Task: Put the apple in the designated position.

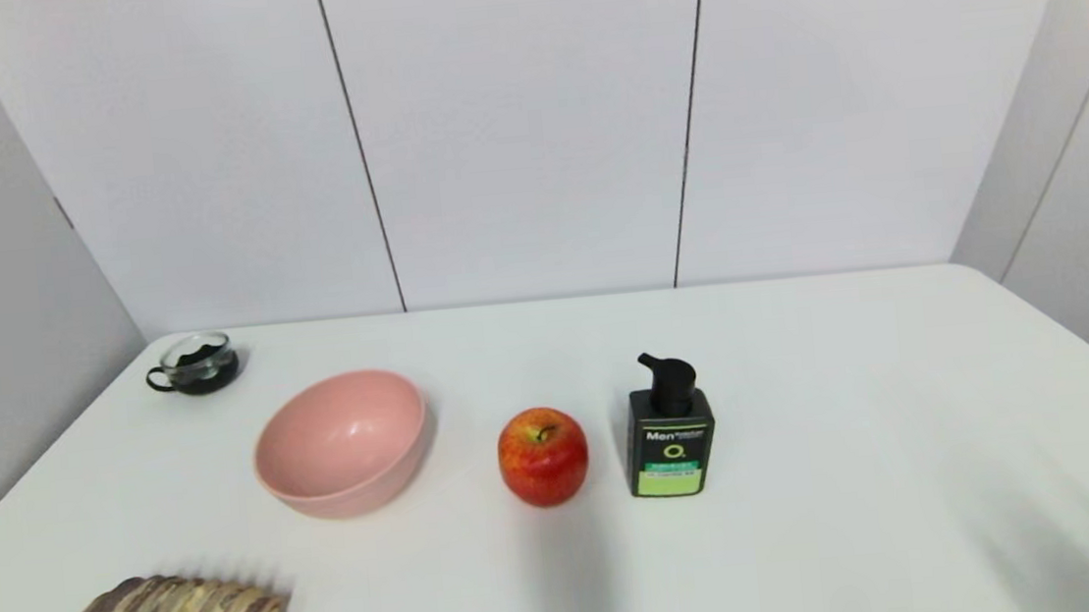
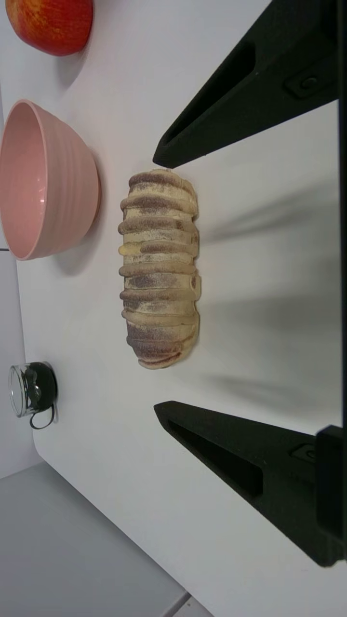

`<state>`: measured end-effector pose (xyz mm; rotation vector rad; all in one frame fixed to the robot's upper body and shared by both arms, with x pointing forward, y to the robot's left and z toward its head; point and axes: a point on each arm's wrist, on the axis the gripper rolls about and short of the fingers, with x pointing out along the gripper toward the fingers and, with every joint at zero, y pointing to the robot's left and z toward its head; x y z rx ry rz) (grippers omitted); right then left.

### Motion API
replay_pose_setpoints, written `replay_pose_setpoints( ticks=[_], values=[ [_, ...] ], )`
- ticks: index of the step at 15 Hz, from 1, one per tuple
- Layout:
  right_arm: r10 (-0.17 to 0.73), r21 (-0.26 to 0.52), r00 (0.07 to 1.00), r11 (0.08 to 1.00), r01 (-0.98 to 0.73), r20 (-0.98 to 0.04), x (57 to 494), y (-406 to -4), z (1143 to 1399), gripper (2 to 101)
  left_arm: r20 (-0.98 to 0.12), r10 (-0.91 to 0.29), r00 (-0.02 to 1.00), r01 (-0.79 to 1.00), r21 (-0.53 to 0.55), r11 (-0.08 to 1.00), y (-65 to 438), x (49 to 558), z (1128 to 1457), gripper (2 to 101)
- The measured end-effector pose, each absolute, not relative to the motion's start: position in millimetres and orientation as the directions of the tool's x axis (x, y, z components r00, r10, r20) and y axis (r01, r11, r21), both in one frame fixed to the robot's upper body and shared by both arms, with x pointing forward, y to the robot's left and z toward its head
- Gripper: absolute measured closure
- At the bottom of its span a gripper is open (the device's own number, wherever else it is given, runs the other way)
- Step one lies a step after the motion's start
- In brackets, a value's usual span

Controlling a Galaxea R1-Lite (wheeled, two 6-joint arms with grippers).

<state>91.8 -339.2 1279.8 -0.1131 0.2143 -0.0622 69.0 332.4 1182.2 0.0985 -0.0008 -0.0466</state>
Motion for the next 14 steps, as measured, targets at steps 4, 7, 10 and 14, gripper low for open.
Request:
replay_pose_setpoints(
  ticks=[4,7,10,14],
  values=[
    [0.012,-0.134,0.989,0.991,-0.032,-0.147,82,-337,1208,5.0,-0.002,-0.046,0.999,0.046,0.098,0.994,332,69,1182,5.3],
    [0.024,-0.107,0.999,0.994,-0.028,-0.036,74,-336,1190,5.0,-0.001,-0.047,0.999,0.047,0.098,0.994,332,69,1182,5.3],
    [0.004,-0.017,1.000,1.000,-0.004,0.016,70,-337,1187,5.0,-0.002,-0.047,0.999,0.047,0.098,0.994,332,69,1182,5.3],
    [-0.037,0.066,0.999,0.997,0.034,0.034,69,-337,1186,5.0,-0.001,-0.047,0.999,0.047,0.098,0.994,332,69,1182,5.3]
  ],
)
